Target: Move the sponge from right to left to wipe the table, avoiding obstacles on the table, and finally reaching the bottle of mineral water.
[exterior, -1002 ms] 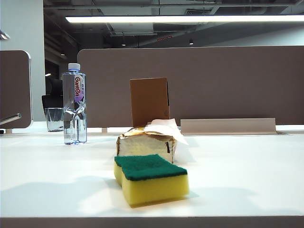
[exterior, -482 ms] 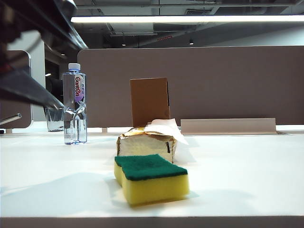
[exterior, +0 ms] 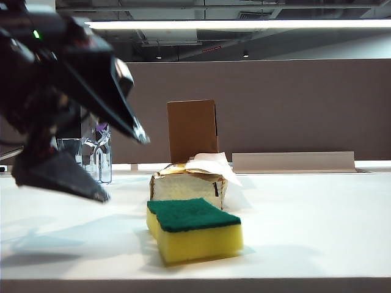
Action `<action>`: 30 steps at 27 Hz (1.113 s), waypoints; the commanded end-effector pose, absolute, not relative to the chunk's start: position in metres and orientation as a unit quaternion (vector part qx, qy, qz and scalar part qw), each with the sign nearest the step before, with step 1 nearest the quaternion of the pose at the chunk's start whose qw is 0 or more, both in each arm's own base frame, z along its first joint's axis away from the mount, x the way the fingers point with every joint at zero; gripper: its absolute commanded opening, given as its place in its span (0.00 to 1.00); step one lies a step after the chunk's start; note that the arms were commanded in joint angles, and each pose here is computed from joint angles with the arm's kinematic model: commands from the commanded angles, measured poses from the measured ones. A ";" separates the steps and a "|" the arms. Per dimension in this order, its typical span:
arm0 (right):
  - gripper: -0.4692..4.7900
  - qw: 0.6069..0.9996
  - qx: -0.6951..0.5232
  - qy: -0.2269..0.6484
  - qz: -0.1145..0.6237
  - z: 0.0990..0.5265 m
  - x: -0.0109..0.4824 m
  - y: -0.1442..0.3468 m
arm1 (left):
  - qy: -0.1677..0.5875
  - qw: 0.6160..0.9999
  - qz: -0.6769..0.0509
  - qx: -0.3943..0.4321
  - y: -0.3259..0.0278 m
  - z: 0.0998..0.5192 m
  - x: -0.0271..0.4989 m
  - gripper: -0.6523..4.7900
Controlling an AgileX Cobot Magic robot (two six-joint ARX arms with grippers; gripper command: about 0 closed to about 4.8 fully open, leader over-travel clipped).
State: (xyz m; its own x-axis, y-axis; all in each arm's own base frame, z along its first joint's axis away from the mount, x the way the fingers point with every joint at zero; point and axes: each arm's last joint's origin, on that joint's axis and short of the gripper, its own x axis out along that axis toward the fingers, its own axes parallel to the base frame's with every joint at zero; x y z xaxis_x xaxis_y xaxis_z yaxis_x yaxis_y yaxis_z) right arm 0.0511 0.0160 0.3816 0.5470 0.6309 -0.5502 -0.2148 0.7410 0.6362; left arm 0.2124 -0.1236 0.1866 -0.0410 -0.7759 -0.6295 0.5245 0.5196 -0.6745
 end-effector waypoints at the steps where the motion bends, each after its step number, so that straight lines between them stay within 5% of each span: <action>1: 0.61 0.841 0.257 0.401 0.257 0.383 0.050 0.016 | 0.540 0.683 -0.477 -0.119 -0.127 0.180 0.219 1.00; 30: 0.60 0.838 0.261 0.402 0.260 0.383 0.050 0.017 | 0.524 0.689 -0.477 -0.153 -0.154 0.151 0.242 1.00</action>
State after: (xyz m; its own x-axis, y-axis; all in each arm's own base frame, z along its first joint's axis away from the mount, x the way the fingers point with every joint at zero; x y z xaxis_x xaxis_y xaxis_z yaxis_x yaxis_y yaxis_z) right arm 0.0507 0.0164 0.3816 0.5395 0.6396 -0.5476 -0.2173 0.7341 0.6433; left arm 0.2405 -0.1526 0.1503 -0.0111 -0.8097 -0.5867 0.4904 0.5070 -0.7089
